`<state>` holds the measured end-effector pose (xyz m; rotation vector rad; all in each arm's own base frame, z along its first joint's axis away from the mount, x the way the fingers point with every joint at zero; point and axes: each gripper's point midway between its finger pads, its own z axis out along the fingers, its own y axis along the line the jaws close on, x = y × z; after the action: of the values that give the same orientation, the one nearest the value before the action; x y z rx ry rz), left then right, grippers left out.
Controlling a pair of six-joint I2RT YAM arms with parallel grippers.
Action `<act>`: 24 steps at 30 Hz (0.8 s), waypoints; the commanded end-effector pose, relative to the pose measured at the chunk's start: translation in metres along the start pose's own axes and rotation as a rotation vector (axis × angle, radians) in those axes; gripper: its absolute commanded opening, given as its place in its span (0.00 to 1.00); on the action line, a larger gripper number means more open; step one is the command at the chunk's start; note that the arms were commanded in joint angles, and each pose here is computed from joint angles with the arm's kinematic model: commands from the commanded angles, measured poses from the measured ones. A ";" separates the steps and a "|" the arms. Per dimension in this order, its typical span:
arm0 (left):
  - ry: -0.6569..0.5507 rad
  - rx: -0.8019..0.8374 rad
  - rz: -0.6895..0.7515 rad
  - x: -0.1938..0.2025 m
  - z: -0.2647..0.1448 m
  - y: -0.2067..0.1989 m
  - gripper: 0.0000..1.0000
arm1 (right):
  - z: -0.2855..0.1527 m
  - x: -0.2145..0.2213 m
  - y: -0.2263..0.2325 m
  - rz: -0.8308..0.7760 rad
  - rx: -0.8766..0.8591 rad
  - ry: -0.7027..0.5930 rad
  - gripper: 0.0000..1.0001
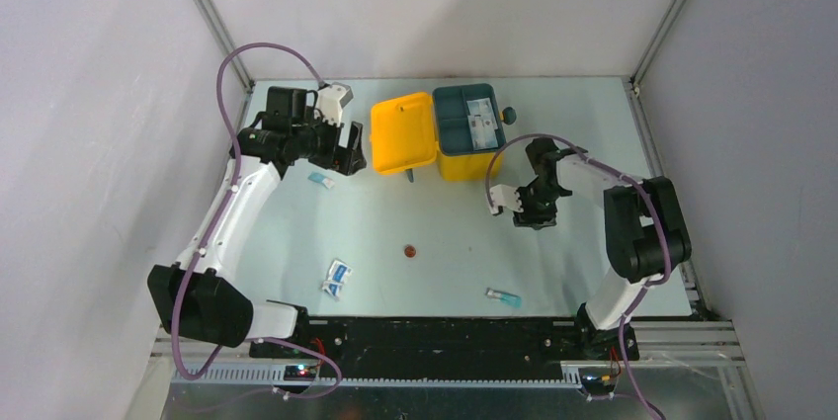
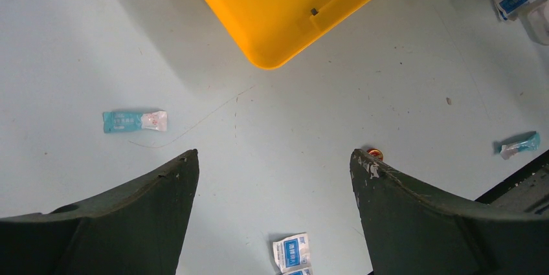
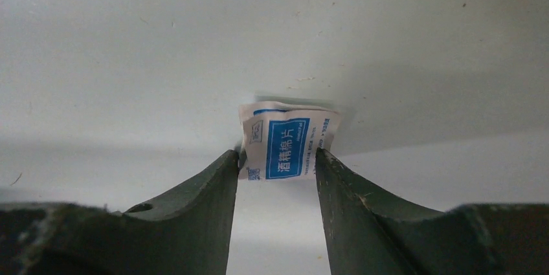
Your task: Organize the medicine kit
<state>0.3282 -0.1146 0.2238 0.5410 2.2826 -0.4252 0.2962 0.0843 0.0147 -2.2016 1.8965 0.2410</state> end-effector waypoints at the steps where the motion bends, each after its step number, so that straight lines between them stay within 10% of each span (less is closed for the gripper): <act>1: -0.034 -0.003 0.039 -0.010 -0.008 -0.001 0.91 | 0.012 0.002 0.004 -0.013 -0.016 0.030 0.50; 12: -0.023 0.022 0.015 -0.008 -0.002 -0.004 0.90 | -0.033 -0.022 0.000 0.029 0.122 -0.027 0.05; 24: -0.033 0.048 -0.008 -0.011 0.003 -0.008 0.90 | -0.115 -0.098 -0.003 0.017 0.293 -0.260 0.00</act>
<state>0.3294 -0.1176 0.2181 0.5423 2.2994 -0.4479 0.2814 0.1180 0.1055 -1.9876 1.7658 0.1274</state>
